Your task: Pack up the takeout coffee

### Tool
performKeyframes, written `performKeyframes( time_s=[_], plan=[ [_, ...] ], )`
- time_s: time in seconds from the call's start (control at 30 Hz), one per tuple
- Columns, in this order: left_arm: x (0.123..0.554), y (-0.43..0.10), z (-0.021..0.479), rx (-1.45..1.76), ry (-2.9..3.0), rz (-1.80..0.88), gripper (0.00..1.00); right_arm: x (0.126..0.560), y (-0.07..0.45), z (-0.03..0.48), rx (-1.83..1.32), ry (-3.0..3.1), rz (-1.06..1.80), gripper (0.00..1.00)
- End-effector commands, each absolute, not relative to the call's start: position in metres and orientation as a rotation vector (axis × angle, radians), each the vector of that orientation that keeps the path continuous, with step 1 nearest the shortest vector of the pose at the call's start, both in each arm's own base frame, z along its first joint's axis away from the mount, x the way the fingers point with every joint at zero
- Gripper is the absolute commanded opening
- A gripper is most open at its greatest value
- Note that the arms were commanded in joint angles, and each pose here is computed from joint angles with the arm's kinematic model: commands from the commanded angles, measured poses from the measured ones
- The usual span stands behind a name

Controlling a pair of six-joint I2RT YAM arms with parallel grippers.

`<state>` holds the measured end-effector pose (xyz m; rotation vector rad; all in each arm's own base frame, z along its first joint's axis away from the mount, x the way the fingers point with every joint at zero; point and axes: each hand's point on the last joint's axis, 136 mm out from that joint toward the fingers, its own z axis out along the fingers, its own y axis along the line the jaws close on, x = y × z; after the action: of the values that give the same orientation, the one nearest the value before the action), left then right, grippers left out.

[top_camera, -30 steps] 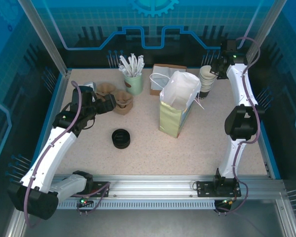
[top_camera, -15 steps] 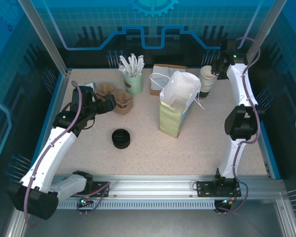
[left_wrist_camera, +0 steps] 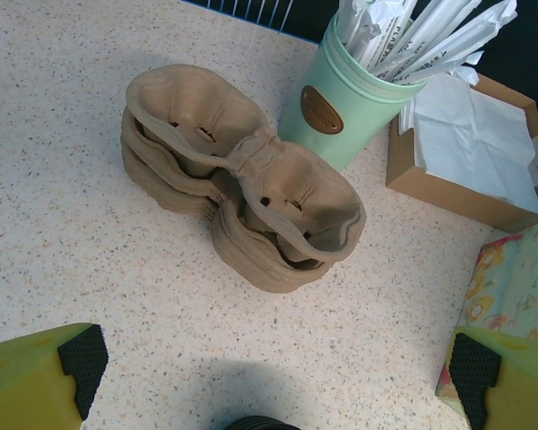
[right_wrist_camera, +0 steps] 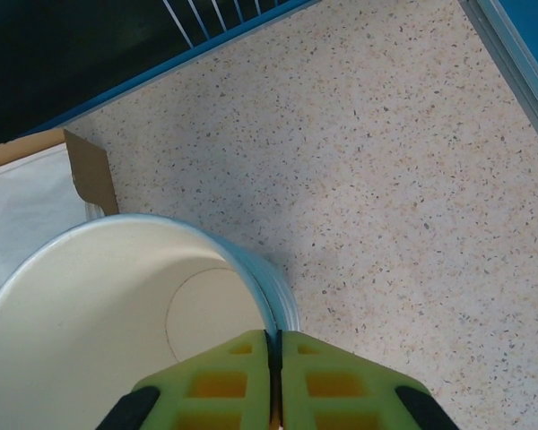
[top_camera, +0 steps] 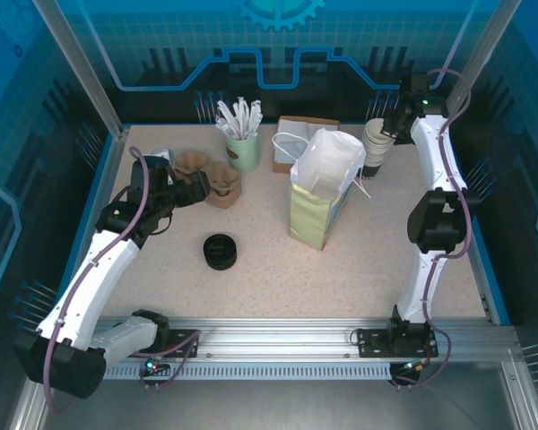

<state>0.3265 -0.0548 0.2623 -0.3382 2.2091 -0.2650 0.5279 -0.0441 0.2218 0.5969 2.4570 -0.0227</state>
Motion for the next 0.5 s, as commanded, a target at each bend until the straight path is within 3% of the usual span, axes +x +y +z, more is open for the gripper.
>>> performKeyframes(
  time_s=[0.0,0.47],
  plan=[
    [0.325,-0.054,0.258,-0.309,2.228,-0.234,0.99,0.53,-0.038,0.229,0.569,2.454,-0.019,0.01],
    [0.32,-0.056,0.275,-0.306,2.215,-0.255,0.99,0.509,-0.029,0.311,0.511,2.322,0.033,0.0]
  ],
)
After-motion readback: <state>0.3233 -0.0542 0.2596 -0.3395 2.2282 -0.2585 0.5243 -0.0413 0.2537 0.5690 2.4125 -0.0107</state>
